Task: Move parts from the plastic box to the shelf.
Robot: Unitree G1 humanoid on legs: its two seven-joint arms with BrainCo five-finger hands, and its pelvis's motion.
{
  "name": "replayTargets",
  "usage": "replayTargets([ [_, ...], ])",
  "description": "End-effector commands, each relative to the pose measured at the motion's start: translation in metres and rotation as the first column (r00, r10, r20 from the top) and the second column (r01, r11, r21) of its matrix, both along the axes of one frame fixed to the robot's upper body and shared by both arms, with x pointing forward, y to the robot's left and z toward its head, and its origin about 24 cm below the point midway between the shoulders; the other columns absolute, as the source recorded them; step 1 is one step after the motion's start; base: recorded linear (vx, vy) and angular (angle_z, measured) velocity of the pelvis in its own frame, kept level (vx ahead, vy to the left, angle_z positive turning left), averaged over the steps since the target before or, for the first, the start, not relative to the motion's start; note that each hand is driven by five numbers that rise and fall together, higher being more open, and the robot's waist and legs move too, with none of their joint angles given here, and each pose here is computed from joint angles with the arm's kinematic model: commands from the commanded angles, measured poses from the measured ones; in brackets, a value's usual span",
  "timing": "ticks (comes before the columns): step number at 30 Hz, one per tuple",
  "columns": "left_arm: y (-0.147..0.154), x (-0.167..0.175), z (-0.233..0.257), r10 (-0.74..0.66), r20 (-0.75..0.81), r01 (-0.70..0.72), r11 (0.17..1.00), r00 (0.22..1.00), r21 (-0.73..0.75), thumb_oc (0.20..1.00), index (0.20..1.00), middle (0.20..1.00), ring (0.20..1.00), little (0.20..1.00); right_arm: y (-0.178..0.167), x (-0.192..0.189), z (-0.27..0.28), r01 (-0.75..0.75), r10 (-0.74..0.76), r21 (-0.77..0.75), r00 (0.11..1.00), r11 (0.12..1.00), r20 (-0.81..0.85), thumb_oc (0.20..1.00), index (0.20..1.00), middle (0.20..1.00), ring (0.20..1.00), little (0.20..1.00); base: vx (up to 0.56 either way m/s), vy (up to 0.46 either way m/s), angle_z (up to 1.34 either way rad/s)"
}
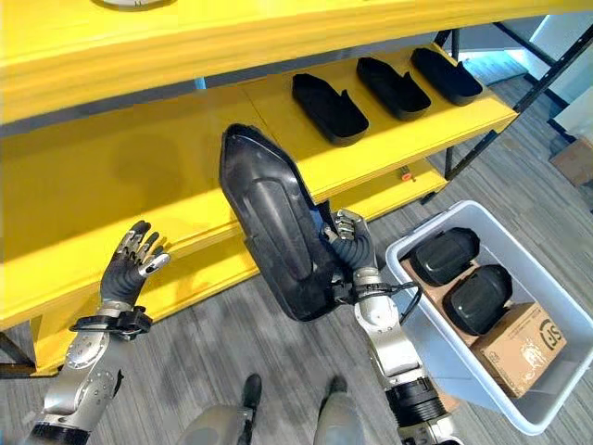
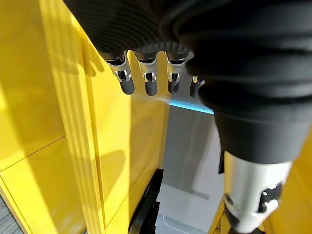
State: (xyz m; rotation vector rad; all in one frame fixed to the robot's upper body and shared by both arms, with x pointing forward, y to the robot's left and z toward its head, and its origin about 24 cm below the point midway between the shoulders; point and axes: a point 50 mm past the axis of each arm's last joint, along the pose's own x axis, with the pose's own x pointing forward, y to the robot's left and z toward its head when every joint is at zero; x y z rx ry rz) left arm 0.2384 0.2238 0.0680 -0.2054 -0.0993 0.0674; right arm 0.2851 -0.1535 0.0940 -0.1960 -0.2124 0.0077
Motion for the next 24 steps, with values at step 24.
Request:
replayTargets([
  [24,-0.030,-0.009,-0.009,-0.111,0.014,0.112,0.981,0.994,-0.160,1.000,1.000,1.000,1.000,1.000,0.023,0.044,0.072,-0.092,0.090,-0.006,0.966,0.996,0.241,0.200,0.200,0.200,0.200,0.200,0.05,-0.182,0.51],
])
